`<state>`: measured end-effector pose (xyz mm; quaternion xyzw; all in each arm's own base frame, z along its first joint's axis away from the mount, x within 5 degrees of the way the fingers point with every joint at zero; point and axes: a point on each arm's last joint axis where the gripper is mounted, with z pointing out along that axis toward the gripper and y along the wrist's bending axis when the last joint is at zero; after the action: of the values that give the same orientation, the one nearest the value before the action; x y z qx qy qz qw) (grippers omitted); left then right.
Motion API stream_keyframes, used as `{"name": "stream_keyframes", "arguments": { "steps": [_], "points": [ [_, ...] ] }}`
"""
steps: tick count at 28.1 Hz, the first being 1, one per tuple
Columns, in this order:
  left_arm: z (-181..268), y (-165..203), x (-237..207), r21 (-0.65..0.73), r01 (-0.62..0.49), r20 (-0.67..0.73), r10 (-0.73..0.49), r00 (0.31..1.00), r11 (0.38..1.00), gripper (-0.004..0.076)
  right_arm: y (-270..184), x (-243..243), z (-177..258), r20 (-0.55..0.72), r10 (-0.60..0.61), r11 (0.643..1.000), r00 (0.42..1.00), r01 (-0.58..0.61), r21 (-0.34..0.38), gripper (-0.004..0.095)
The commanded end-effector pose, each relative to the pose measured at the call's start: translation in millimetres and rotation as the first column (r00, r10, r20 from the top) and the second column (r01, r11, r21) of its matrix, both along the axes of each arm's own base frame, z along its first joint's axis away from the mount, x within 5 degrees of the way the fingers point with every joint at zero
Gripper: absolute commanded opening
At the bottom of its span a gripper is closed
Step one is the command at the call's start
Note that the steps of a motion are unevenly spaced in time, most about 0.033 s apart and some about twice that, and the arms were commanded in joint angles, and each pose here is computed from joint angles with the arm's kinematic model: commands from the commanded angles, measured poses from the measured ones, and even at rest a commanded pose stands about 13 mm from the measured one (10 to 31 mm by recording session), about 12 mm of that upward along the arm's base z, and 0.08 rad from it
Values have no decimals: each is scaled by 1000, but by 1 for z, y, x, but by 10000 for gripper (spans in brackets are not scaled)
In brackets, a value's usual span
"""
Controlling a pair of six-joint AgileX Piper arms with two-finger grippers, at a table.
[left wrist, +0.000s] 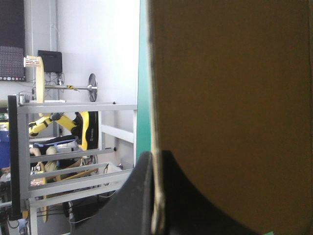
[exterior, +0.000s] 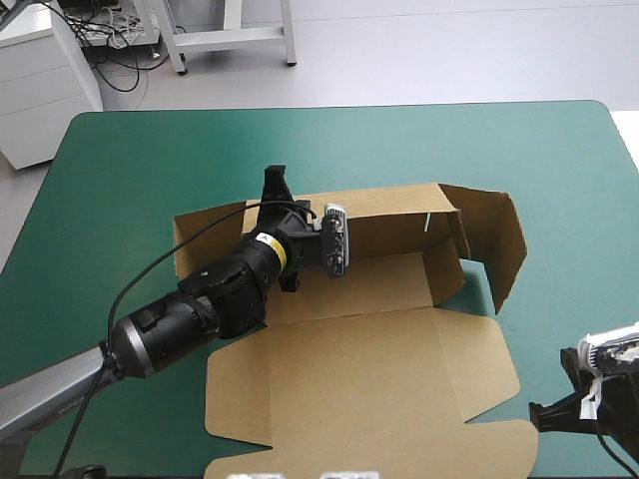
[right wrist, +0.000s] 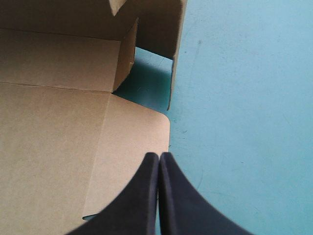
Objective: Fold the box
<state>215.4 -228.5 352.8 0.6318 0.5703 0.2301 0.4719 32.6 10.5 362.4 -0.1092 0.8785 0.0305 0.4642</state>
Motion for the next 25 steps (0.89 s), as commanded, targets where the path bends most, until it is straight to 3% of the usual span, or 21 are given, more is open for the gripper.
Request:
{"name": "stream_keyframes", "arguments": {
  "steps": [1, 6, 19, 22, 25],
  "points": [
    [5, 5, -10, -31, 14, 107, -10, 994, 999, -32, 0, 2, 12, 72, -10, 1000, 997, 9, 10, -23],
    [-24, 19, -26, -63, 94, 143, -84, 986, 994, -32, 0, 2, 12, 66, -9, 1000, 998, 9, 9, -23],
    [-26, 25, -27, -78, 91, 258, -68, 964, 993, -32, 0, 2, 19, 110, -27, 999, 994, 23, 35, -10],
    [-26, 25, -27, -79, 87, 257, -64, 964, 993, -32, -2, 3, 29, 138, -44, 998, 990, 39, 40, 56],
    [-26, 26, -27, -80, 81, 259, -58, 964, 993, -32, -3, 10, 42, 140, -69, 997, 988, 63, 43, 233]
  ]
}}
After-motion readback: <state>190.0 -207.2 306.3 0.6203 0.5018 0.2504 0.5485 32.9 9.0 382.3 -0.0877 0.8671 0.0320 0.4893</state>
